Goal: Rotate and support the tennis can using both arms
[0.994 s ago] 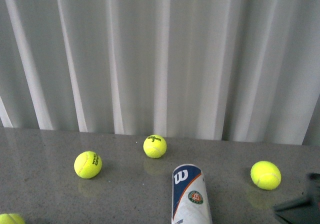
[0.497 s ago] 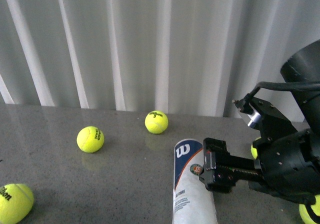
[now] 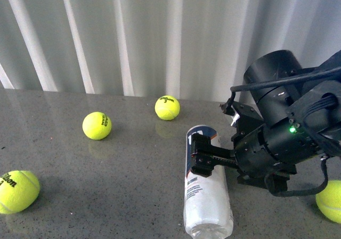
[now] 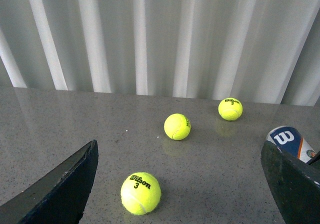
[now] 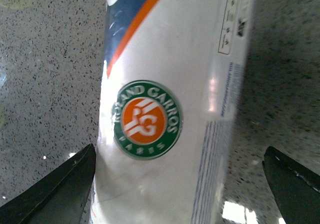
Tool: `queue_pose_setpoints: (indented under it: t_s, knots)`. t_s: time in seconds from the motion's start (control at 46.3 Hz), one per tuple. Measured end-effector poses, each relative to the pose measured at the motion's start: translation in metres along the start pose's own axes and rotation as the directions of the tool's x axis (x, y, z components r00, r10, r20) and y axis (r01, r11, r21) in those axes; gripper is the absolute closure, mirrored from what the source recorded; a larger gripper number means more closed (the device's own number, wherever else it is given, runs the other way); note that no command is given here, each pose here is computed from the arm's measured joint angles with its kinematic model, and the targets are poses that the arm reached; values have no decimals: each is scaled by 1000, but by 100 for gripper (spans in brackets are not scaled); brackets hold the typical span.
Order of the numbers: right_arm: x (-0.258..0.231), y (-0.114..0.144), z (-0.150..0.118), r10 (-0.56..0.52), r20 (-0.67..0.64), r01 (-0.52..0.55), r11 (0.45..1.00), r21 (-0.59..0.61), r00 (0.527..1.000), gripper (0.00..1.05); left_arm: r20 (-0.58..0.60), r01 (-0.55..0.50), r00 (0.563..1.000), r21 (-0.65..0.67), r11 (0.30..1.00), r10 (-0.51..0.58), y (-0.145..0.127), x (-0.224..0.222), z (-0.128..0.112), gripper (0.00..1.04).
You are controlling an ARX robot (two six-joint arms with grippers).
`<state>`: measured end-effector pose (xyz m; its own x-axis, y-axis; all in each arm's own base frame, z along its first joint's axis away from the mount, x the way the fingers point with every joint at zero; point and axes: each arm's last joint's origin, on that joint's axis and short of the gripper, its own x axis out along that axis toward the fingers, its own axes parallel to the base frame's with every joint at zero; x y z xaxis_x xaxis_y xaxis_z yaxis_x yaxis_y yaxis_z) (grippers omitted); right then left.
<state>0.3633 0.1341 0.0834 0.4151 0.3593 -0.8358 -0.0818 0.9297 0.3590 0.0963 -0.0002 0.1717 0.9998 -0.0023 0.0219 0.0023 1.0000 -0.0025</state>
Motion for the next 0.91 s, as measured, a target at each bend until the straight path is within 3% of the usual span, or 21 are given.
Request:
queue_pose_setpoints:
  t_s: [0.194,0.432,0.605,0.648,0.713,0.778,0.843,0.886,0.908]
  knots:
    - [27,-3,-7,-37,-48,37,999,-4,998,7,0,0,1000,0,1000,0,0,0,0,7]
    - [22,-5,-4,-21,-31,19,998,-68,999,43,0,0,1000,0,1000,0,0,0,0,7]
    - [5,-4,-1,-17,29,22,980,-198,999,60,0,0,1000,0,1000,0,0,0,0,7]
    - [-3,-2,1,-19,65,37,959,-279,998,65,0,0,1000,0,1000,0,0,0,0,7]
    - [-15,1,1,-12,123,64,903,-424,992,70,0,0,1000,0,1000,0,0,0,0,7]
    - [-28,5,-1,2,185,113,788,-606,983,75,0,0,1000,0,1000,0,0,0,0,7]
    - [-33,6,-3,1,223,158,702,-695,975,76,0,0,1000,0,1000,0,0,0,0,7]
    - [-37,7,-4,8,224,177,587,-790,975,77,0,0,1000,0,1000,0,0,0,0,7]
    - [-39,7,-6,21,211,175,479,-860,977,77,0,0,1000,0,1000,0,0,0,0,7]
